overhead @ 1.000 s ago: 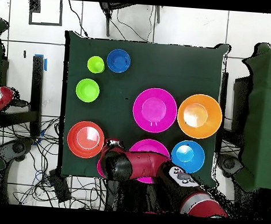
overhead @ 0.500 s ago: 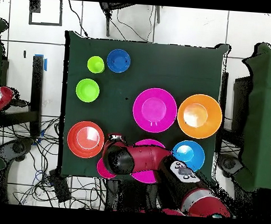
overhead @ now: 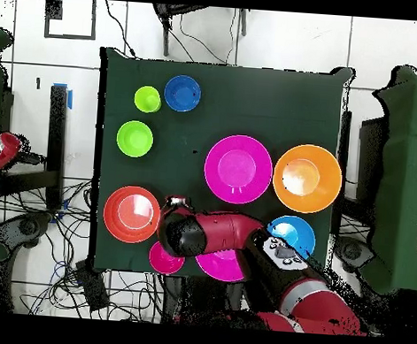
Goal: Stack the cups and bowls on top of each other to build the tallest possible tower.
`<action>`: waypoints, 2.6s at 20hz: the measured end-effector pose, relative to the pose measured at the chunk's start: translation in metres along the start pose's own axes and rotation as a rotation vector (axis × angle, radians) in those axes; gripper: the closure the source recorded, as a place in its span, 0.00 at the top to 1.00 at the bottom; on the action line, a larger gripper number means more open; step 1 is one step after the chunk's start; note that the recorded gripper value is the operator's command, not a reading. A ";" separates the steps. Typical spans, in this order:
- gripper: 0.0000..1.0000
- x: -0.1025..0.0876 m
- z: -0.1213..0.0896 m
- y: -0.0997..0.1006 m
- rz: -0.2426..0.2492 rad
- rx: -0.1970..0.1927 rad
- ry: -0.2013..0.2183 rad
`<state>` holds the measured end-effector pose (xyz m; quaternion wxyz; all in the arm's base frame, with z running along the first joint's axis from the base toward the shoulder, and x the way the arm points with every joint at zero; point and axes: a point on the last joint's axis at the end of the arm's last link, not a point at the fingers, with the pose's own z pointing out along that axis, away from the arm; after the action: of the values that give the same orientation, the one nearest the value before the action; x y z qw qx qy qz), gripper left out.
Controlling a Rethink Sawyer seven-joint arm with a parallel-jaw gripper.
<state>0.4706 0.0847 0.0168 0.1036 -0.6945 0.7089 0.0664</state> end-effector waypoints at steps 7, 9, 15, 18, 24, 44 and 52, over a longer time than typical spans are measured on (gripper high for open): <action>0.00 -0.006 -0.002 -0.008 -0.009 -0.013 -0.020; 0.00 -0.006 -0.002 -0.011 -0.011 -0.016 -0.019; 0.00 -0.002 -0.002 -0.031 -0.013 -0.028 -0.004; 0.00 0.000 -0.003 -0.043 -0.013 -0.022 0.003; 0.00 0.000 0.002 -0.074 -0.012 0.008 -0.002; 0.00 0.001 0.025 -0.120 0.002 0.012 -0.008; 0.00 0.003 0.022 -0.123 0.000 -0.041 0.010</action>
<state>0.5944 0.0833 0.0008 0.0860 -0.6969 0.7078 0.0773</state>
